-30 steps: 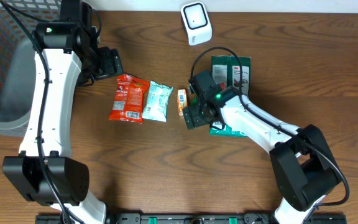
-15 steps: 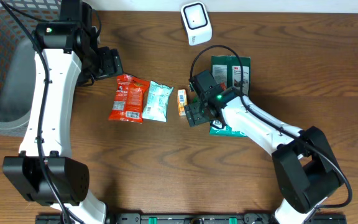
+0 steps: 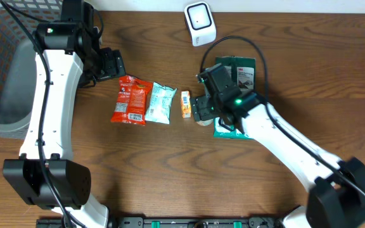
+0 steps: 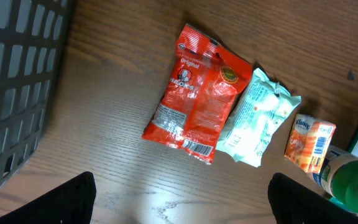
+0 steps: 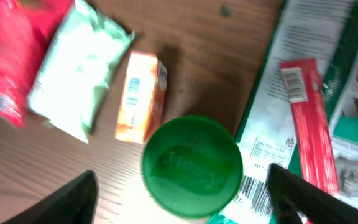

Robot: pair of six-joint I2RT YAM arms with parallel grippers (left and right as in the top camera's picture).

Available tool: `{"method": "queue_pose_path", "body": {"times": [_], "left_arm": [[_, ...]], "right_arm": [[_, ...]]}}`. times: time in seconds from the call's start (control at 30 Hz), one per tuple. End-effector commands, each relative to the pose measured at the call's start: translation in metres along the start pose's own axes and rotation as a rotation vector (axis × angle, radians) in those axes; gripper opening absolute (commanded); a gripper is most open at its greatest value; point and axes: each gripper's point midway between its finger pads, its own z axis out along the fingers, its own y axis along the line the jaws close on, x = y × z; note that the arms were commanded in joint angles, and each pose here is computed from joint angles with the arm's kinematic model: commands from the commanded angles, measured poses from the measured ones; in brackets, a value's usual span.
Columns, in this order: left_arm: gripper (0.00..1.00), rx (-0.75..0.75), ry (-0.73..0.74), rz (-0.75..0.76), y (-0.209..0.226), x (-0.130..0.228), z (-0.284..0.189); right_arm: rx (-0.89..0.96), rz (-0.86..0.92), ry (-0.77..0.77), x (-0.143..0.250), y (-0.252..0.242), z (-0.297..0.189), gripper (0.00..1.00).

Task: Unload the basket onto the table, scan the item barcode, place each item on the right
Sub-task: 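Raise the jar with the right gripper toward the white scanner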

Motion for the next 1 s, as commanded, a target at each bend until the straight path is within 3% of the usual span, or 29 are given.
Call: {"method": "queue_pose_path", "body": {"times": [0.0, 0.13, 0.23, 0.3, 0.37, 0.47, 0.63, 0.8, 0.9, 0.97], "left_arm": [[0.89, -0.021, 0.000, -0.001, 0.004, 0.000, 0.001], [0.89, -0.021, 0.000, -0.001, 0.004, 0.000, 0.001], [0.89, -0.021, 0.000, -0.001, 0.004, 0.000, 0.001], [0.89, -0.021, 0.000, -0.001, 0.004, 0.000, 0.001], [0.89, -0.021, 0.000, -0.001, 0.004, 0.000, 0.001], [0.89, -0.021, 0.000, -0.001, 0.004, 0.000, 0.001], [0.89, -0.021, 0.000, -0.001, 0.004, 0.000, 0.001], [0.89, -0.021, 0.000, -0.001, 0.004, 0.000, 0.001], [0.89, -0.021, 0.000, -0.001, 0.004, 0.000, 0.001], [0.89, -0.021, 0.000, -0.001, 0.004, 0.000, 0.001]], "right_arm": [[-0.002, 0.249, -0.050, -0.013, 0.001, -0.015, 0.96], [-0.018, 0.473, -0.072, -0.019, 0.002, -0.015, 0.99], [-0.007, 0.499, -0.077, -0.019, -0.001, -0.015, 0.97], [0.028, 0.501, -0.077, -0.017, -0.008, -0.015, 0.66], [0.057, 0.610, -0.067, -0.011, -0.013, -0.015, 0.47], [0.079, 0.759, -0.074, -0.008, -0.015, -0.013, 0.49], [0.096, 0.840, -0.075, -0.005, -0.016, -0.008, 0.52], [0.083, 0.685, -0.106, -0.025, -0.014, -0.019, 0.55], [0.112, 0.642, -0.112, -0.053, -0.027, -0.057, 0.45], [0.138, 0.636, -0.103, -0.069, -0.040, -0.085, 0.46]]}}
